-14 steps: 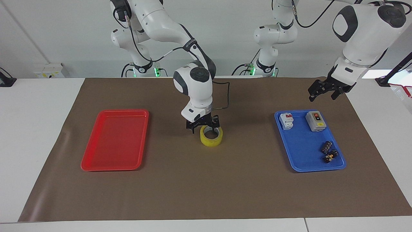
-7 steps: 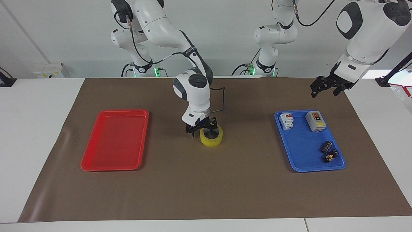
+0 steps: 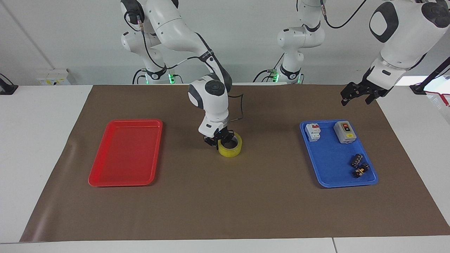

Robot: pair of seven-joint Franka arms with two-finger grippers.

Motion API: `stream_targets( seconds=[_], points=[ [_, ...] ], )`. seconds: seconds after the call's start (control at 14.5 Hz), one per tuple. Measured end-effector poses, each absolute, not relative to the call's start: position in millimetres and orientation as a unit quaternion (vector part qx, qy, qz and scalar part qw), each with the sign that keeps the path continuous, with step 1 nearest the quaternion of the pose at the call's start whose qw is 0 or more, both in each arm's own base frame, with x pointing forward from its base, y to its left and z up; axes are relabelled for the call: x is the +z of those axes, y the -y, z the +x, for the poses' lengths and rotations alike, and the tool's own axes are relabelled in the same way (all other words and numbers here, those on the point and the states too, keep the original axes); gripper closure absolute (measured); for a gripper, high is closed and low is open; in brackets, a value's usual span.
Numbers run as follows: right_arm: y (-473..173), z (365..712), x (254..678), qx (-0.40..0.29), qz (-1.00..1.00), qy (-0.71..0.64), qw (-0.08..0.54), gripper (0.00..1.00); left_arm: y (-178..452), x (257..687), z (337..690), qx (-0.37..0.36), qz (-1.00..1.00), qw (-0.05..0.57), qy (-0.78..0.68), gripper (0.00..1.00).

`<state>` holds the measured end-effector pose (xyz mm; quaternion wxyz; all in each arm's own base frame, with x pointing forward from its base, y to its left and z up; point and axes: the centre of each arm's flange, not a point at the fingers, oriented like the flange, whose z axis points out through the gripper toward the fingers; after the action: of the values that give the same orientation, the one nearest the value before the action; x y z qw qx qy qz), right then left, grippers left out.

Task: Place and move tape with both arms
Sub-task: 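Grasp the yellow tape roll with the right gripper, then carry the tape with the right gripper and lower it into the red tray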

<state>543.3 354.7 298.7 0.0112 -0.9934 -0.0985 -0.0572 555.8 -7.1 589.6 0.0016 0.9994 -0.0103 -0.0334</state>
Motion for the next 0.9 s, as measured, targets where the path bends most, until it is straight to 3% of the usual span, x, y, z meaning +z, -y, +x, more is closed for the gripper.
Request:
stream_targets(
  seconds=[0.21,0.35,0.62,0.76,0.9],
  points=[
    [-347,553,312,-0.041,-0.994,0.1,-0.002,0.78,7,589,556,-0.034,0.999,0.002,0.011,0.0],
    [-328,577,351,-0.032,-0.996,0.077,-0.011,0.78,7,589,556,-0.034,0.999,0.002,0.012,0.0],
    [-213,612,447,-0.026,-0.997,0.068,-0.023,0.78,8,591,555,-0.032,0.999,0.002,0.013,0.0],
    [-155,614,463,-0.016,-0.996,0.081,-0.028,0.78,9,592,555,-0.032,0.999,0.002,0.014,0.0],
    [-105,612,450,0.003,-0.995,0.094,-0.031,0.78,10,592,555,-0.032,0.999,0.002,0.015,0.0]
  ],
)
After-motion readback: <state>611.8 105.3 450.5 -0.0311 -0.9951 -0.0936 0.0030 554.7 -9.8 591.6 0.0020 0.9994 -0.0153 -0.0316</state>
